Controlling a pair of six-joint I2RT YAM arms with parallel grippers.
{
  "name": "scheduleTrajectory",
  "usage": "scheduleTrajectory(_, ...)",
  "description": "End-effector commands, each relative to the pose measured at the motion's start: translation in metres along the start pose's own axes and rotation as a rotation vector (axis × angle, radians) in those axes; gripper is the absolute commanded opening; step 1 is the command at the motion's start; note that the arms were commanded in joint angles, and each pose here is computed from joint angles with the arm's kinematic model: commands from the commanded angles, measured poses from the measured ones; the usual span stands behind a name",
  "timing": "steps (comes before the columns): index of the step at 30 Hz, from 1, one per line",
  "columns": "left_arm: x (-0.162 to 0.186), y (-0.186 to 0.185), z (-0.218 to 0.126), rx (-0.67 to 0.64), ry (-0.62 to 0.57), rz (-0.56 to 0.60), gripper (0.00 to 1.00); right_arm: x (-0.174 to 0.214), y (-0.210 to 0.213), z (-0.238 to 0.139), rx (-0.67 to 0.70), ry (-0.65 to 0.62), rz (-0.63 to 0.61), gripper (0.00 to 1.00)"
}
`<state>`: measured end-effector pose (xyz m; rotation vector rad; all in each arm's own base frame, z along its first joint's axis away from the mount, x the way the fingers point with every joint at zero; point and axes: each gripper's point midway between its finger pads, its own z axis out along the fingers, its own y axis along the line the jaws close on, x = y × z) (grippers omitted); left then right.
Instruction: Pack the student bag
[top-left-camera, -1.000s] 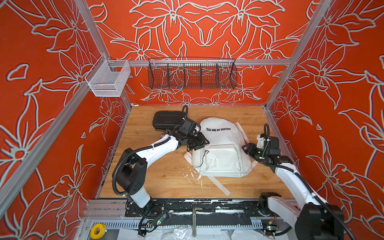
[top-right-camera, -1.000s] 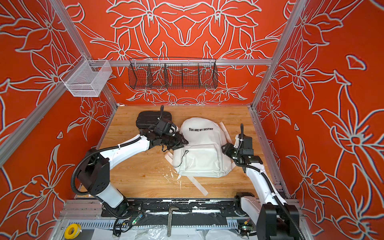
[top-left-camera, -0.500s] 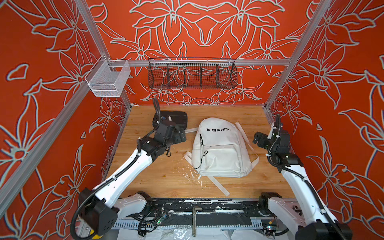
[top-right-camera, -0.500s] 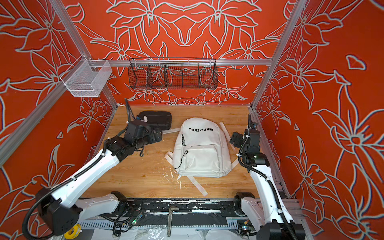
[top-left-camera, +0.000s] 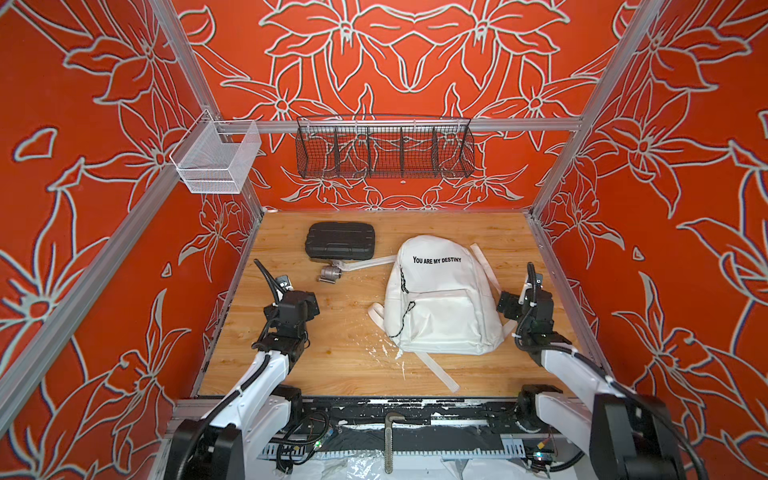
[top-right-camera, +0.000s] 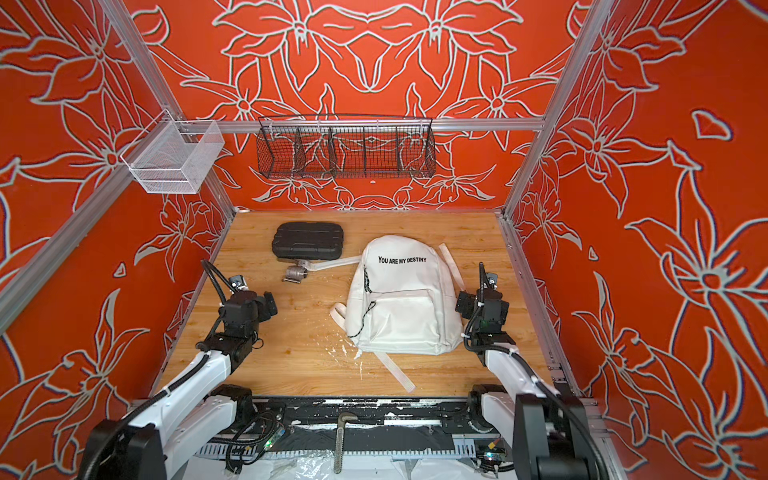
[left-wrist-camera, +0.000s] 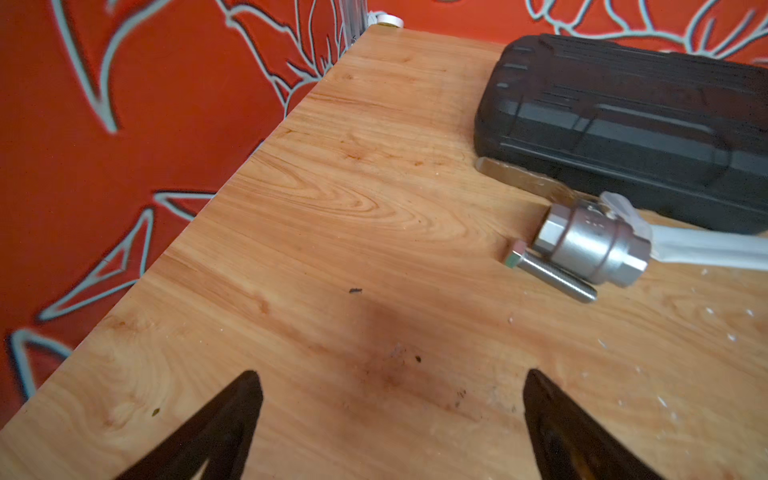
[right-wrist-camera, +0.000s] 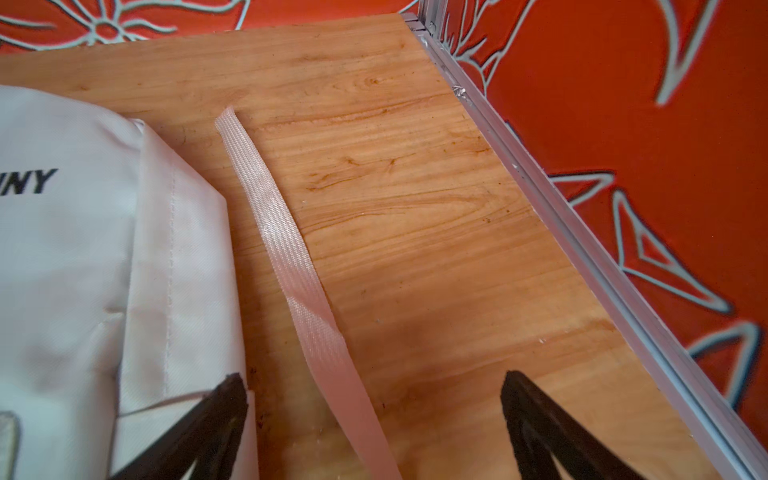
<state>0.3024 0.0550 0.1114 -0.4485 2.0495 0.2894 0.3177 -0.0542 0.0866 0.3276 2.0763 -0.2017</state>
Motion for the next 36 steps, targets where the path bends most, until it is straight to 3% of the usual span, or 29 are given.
scheduleTrajectory(1,-0.015,-0.029,0.017,0.118,-0.034,0.008,0.97,-0.043,0.020,0.014,-0.077,-0.159,0.006,0.97)
scheduleTrajectory(6,-0.015,-0.055,0.030,0.230,-0.054,0.127,0.97,-0.039,0.032,0.029,-0.114,-0.098,-0.031,0.97)
scheduleTrajectory(9,0.002,-0.059,0.042,0.252,-0.050,0.143,0.97,-0.034,0.047,0.022,-0.215,-0.149,-0.069,0.97)
scheduleTrajectory(12,0.000,-0.051,0.045,0.200,-0.039,0.114,0.97,-0.028,0.053,0.018,-0.264,-0.253,-0.074,0.97)
scheduleTrajectory(14,0.000,-0.048,0.048,0.179,-0.022,0.102,0.97,-0.025,0.051,0.021,-0.247,-0.173,-0.090,0.97)
scheduleTrajectory(19,0.000,-0.047,0.048,0.180,-0.019,0.099,0.97,-0.024,0.063,0.028,-0.278,-0.141,-0.124,0.97)
scheduleTrajectory(36,0.000,-0.049,0.051,0.229,0.010,0.083,0.97,-0.025,0.066,0.029,-0.256,-0.138,-0.154,0.97)
